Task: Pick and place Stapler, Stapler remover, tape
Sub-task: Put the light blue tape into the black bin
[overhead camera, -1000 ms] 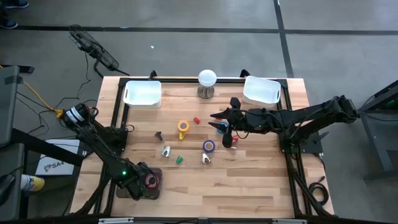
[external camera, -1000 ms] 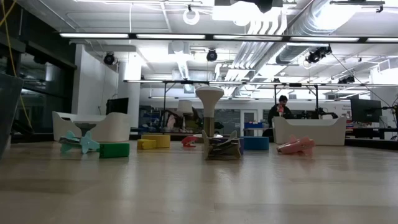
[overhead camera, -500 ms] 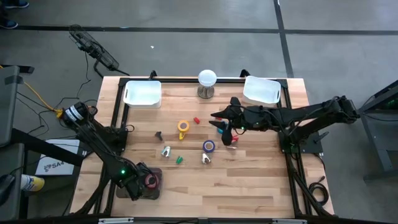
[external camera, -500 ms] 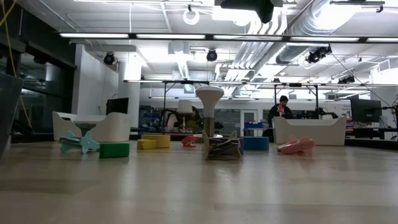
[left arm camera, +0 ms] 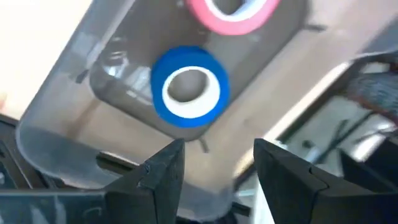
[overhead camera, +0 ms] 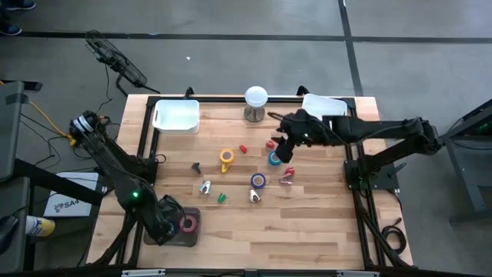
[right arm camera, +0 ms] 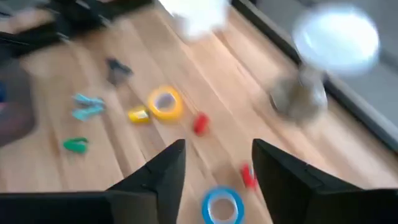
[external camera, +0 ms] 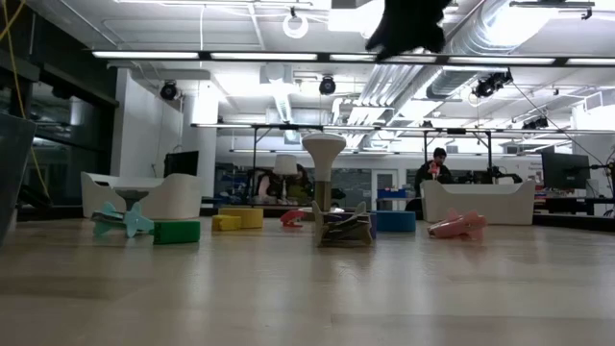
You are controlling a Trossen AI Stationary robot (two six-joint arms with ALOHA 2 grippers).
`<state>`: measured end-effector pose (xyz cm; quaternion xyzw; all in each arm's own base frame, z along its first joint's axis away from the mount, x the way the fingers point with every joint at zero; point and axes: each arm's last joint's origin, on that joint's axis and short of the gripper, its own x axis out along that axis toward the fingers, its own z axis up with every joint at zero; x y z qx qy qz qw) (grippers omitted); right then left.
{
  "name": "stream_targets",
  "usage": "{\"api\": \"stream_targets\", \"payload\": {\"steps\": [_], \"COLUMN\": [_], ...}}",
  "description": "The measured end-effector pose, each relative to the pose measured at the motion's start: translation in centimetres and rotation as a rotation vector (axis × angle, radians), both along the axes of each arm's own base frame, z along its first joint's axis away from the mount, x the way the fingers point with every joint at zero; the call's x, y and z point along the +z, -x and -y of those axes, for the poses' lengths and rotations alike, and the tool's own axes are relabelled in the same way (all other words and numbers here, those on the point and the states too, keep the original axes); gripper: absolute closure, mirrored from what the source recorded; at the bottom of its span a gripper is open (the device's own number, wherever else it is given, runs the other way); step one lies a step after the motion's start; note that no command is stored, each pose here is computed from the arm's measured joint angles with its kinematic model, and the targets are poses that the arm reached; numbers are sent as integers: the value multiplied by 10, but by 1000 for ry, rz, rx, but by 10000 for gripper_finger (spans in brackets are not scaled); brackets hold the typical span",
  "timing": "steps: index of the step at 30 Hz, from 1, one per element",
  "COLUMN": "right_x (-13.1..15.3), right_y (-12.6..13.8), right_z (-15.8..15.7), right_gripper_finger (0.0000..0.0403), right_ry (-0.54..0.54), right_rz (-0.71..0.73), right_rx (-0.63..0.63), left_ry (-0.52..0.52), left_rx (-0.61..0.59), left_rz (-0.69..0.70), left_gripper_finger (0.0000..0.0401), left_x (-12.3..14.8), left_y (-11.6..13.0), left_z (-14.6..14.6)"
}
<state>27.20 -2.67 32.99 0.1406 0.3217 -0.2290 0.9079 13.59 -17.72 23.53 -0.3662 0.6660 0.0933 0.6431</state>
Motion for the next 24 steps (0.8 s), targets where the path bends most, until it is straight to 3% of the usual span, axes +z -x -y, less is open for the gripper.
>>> {"api": "stream_targets", "payload": {"steps": [7, 17, 24], "right_x": [-27, -79, -119], "right_y": [4, -24, -38], "right_z": [33, 62, 71], "right_gripper_finger": [176, 164, 164], "right_ry": [-250, -355, -398], "right_rz": [-156, -314, -447], "right_rx": [-181, -261, -277], "left_ry": [-19, -120, -303], "left_rx": [138, 343, 421], "left_rz": [244, 647, 930], "left_gripper_finger": [213, 213, 213], "left_x": [26, 53, 66], "left_y": [7, 7, -3], "left_z": [-19, -39, -46]}}
